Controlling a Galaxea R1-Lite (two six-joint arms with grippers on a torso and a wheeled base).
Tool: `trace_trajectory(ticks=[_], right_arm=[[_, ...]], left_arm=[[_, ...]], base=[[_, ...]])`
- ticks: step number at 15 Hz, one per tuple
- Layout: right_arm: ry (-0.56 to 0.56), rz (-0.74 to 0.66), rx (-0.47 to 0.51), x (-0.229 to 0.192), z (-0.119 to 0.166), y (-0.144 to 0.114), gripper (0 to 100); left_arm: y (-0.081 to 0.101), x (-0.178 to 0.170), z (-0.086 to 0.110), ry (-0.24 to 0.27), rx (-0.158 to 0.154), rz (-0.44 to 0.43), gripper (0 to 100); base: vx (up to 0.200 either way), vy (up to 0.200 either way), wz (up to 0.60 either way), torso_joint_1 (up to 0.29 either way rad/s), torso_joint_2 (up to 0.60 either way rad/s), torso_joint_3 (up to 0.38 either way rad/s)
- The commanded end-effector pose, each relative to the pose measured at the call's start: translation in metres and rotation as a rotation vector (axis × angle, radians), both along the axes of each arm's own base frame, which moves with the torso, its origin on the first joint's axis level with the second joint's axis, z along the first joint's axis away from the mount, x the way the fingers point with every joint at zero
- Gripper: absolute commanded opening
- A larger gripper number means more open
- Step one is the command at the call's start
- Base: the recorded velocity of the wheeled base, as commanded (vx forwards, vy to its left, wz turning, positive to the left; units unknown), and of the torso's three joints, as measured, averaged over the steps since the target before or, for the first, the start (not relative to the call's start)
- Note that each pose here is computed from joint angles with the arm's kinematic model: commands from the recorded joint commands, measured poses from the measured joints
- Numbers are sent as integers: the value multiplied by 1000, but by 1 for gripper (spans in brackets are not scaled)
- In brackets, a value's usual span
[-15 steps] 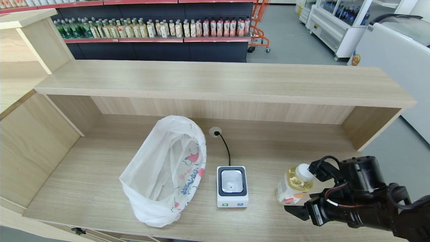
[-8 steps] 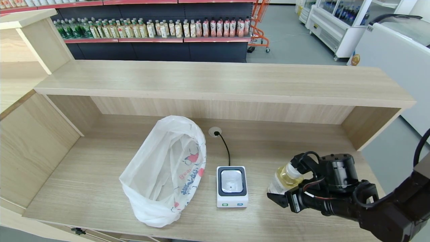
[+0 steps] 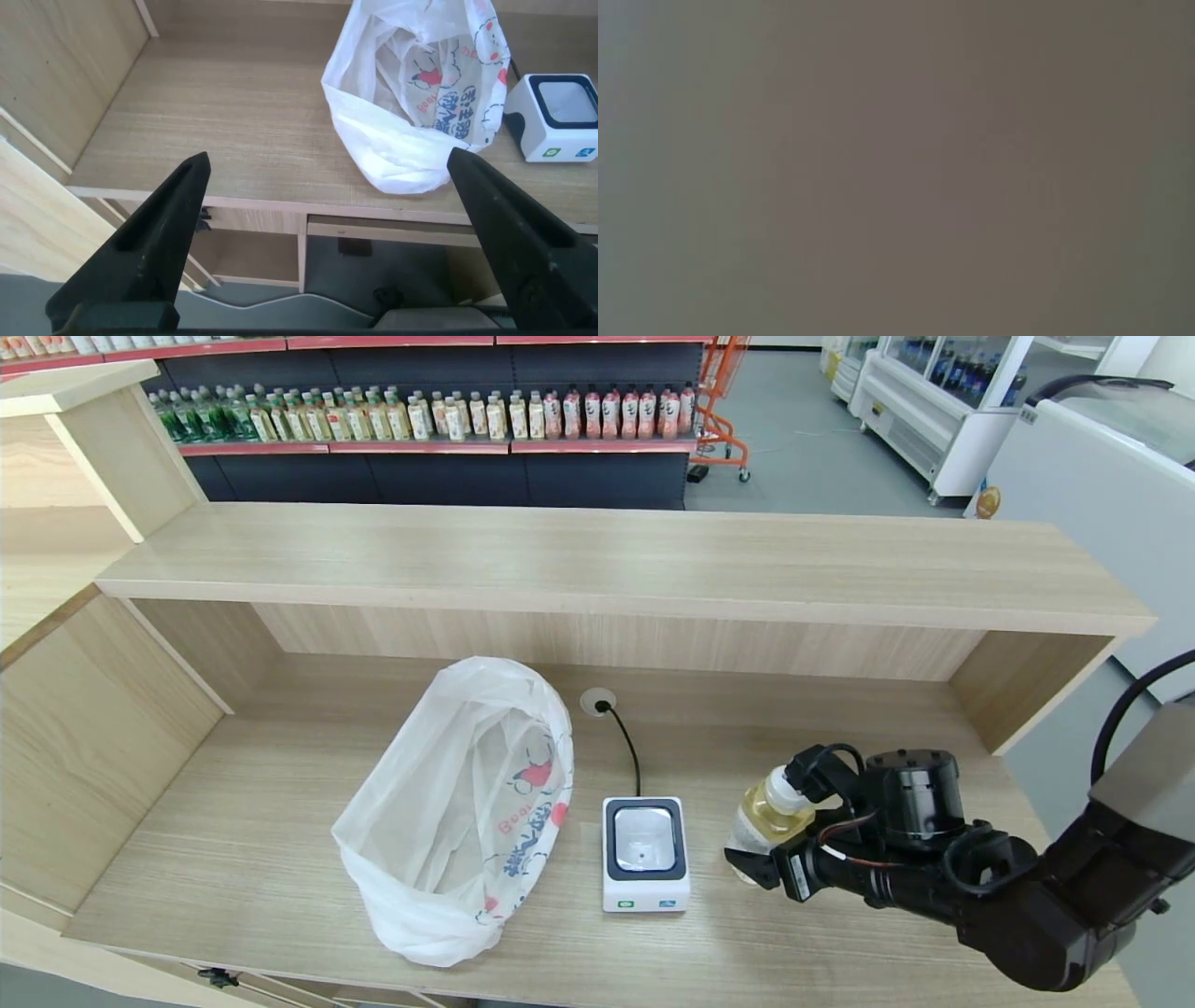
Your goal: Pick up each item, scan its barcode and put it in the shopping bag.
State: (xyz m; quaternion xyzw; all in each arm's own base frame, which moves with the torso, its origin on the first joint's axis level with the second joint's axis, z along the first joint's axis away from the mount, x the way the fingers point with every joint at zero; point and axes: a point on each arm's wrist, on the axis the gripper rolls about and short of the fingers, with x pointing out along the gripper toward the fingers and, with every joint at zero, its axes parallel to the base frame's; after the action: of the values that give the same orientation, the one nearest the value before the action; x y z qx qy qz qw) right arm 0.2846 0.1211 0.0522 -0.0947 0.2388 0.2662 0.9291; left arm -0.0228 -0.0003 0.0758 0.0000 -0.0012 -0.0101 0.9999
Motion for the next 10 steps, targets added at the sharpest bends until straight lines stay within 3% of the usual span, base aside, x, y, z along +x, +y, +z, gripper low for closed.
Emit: trace_trajectory(ticks=[1,6,7,10], right_arm=[[-19,17,4,2,-6,5,100],[-95,80,77,11,-2,13,100],[-113,93,88,14,0,13,0],[-151,79,95,25,6,12,0]], left_arm=[[0,0,0,1,0,0,100],[0,0,0,1,0,0,100],[0,0,0,1,0,0,100],[0,0,0,1,0,0,100]], base=[[0,0,0,0,0,0],[0,0,0,0,0,0],[0,0,0,0,0,0],[0,0,0,0,0,0]])
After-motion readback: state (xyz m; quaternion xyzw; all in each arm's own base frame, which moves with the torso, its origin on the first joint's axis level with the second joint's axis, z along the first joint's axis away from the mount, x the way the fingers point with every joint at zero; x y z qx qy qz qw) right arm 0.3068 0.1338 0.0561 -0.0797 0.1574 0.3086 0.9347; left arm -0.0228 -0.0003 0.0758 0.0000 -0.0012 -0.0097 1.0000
